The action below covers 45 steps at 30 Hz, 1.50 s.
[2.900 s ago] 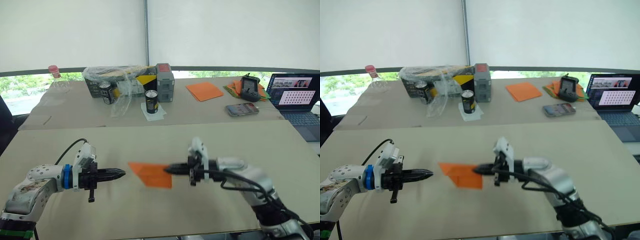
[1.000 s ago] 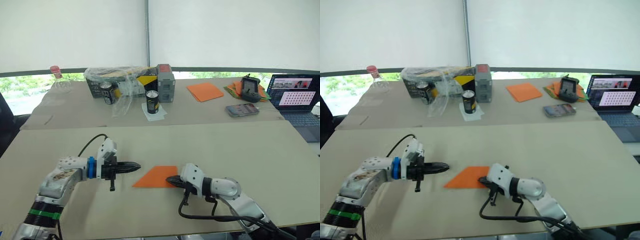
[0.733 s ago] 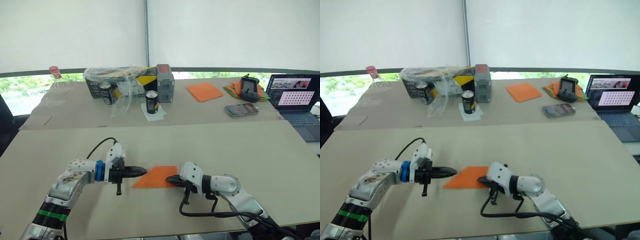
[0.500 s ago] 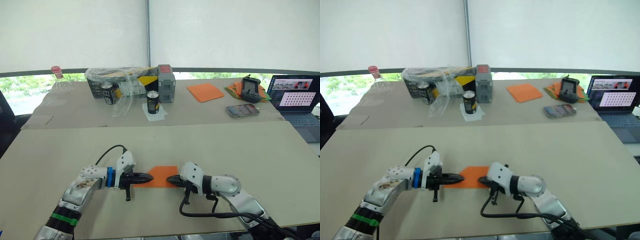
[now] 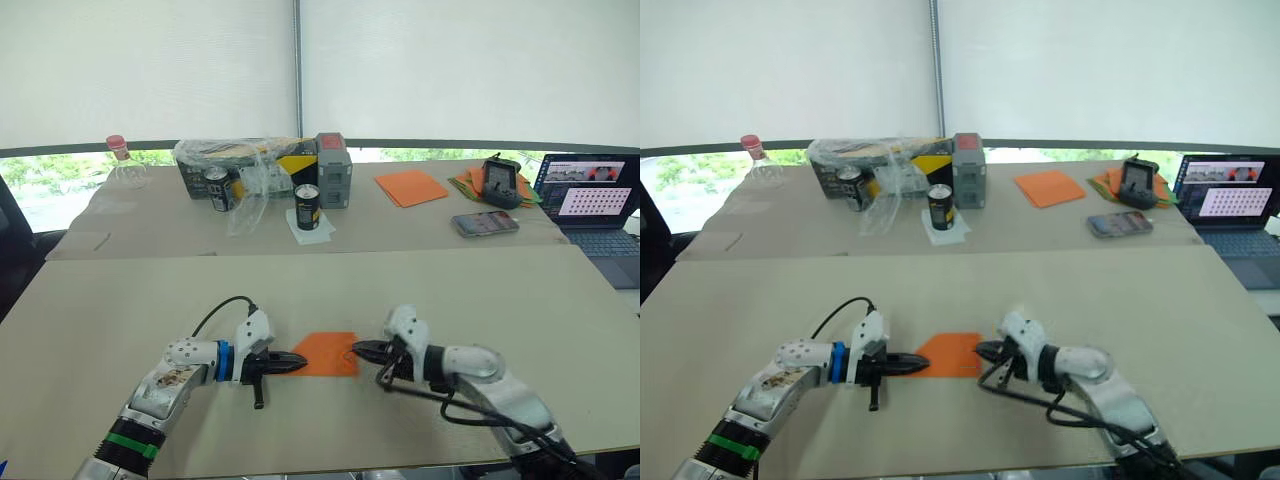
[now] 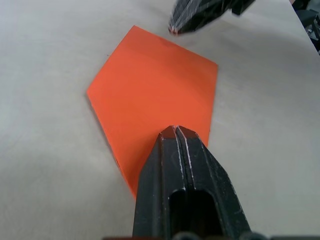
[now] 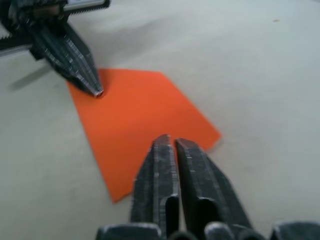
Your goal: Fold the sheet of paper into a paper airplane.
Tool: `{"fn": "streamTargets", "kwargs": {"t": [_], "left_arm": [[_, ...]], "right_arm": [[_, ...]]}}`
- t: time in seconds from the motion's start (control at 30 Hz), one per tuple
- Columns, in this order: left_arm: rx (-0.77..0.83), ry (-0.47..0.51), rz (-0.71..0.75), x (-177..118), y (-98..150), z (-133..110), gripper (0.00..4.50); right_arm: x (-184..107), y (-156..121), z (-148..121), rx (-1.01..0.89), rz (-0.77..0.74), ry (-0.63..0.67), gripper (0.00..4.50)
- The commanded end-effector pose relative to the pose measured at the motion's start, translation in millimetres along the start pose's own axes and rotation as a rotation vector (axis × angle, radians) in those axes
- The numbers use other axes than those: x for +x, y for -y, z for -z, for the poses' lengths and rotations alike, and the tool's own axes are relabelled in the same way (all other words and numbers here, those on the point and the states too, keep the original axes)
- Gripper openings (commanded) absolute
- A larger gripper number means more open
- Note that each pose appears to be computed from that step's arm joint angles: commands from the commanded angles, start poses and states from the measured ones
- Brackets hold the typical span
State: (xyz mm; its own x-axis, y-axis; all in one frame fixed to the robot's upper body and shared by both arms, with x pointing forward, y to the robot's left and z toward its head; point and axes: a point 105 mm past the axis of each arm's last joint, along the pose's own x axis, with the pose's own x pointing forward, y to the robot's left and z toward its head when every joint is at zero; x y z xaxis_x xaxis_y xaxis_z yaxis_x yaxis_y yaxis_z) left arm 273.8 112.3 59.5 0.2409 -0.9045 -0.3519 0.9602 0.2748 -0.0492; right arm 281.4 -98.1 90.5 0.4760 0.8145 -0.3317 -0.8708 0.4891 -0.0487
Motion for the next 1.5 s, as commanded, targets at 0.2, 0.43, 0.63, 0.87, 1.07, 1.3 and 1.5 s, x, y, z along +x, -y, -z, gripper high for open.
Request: {"fn": "streamTargets", "kwargs": {"t": [0.2, 0.43, 0.63, 0.87, 1.07, 1.3, 1.5], "left_arm": [[-0.046, -0.042, 0.017, 8.9, 7.9, 17.2, 0.0], [-0.044, -0.038, 0.007, 8.6, 7.1, 17.4, 0.0], [-0.027, -0.045, -0.016, 6.2, 5.4, 19.2, 0.0], [-0.026, -0.045, -0.012, 6.8, 5.4, 19.6, 0.0], [-0.026, -0.045, -0.001, 8.0, 6.4, 19.7, 0.0], [-0.028, -0.048, 0.012, 9.4, 8.1, 20.8, 0.0], [-0.028, -0.056, 0.022, 9.1, 8.2, 21.6, 0.0]], "right_arm": [[6.0, 14.2, -18.5, 0.201, -0.023, -0.017, 3.31], [16.5, 8.4, -8.6, 0.325, -0.109, -0.077, 3.58], [18.9, 4.8, -13.2, 0.406, -0.154, -0.047, 3.58], [18.5, 9.9, -19.1, 0.39, -0.144, -0.012, 2.77], [16.5, 14.2, -23.5, 0.331, -0.125, 0.012, 0.71], [14.0, 8.9, -25.8, 0.187, -0.148, 0.015, 0.03], [5.5, -3.8, -35.8, -0.222, -0.214, 0.086, 0.03]]}}
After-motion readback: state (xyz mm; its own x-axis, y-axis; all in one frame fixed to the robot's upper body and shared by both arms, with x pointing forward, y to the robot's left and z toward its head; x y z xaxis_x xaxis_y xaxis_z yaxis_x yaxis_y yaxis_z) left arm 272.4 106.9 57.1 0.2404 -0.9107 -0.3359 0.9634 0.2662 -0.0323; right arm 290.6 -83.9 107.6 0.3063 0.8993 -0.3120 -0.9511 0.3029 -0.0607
